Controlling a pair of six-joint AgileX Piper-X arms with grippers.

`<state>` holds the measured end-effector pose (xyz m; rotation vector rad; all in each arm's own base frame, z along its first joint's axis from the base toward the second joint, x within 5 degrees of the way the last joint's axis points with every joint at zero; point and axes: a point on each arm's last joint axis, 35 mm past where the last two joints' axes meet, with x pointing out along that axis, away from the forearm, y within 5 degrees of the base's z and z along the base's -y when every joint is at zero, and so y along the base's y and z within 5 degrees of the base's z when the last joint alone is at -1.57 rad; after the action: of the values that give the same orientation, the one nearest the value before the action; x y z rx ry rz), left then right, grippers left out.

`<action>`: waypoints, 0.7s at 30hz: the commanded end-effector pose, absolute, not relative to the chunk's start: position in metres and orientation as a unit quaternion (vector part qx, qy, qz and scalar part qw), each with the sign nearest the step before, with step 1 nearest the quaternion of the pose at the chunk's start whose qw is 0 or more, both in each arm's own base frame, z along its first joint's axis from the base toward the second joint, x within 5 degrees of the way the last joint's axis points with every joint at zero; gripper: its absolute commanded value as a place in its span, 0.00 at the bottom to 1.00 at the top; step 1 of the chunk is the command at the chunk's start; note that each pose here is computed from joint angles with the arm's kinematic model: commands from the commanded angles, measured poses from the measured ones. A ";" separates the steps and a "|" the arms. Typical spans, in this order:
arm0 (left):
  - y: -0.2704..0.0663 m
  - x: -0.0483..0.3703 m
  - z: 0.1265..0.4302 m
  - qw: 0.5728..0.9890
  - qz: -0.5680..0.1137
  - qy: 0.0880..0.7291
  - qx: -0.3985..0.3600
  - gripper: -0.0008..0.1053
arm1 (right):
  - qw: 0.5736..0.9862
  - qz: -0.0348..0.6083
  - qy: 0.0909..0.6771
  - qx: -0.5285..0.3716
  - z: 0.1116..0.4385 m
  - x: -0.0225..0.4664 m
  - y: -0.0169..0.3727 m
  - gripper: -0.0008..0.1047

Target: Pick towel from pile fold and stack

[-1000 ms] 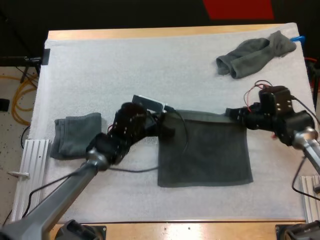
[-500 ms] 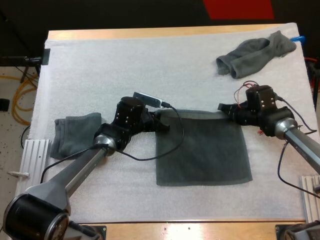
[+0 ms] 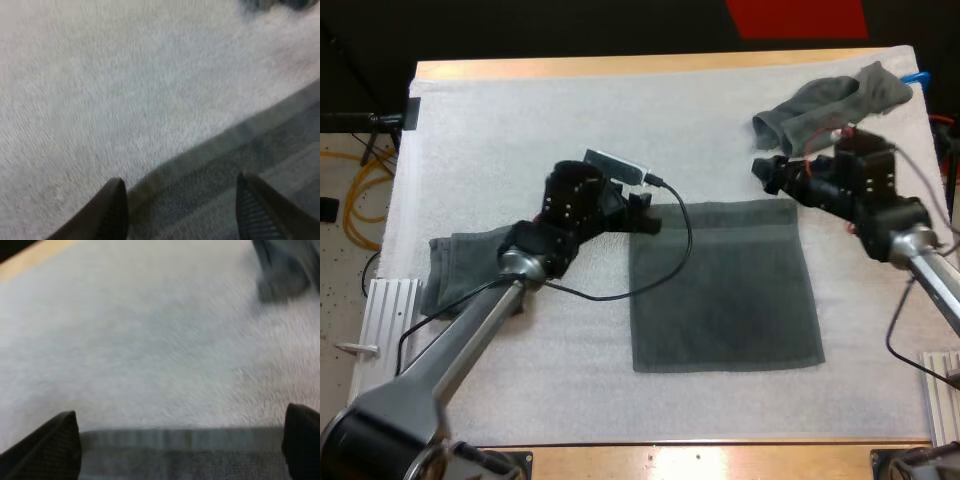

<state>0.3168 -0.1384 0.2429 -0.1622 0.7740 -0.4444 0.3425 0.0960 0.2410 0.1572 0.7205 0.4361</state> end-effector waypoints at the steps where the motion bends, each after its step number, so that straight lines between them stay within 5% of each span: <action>1: -0.135 0.310 0.268 0.908 -0.214 0.351 -0.076 0.46 | 0.915 0.219 0.333 0.057 0.262 0.334 0.092 0.76; 13: -0.094 0.211 0.362 0.922 -0.215 0.313 -0.079 0.47 | 0.928 0.190 0.320 0.009 0.348 0.237 0.065 0.76; 21: -0.068 0.146 0.372 0.896 -0.198 0.384 -0.101 0.54 | 0.901 0.168 0.400 -0.014 0.358 0.166 0.046 0.76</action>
<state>0.1503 -0.0683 0.3731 -0.1990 0.7538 -0.4143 0.1697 0.0478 0.3577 -0.0156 0.8089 0.3504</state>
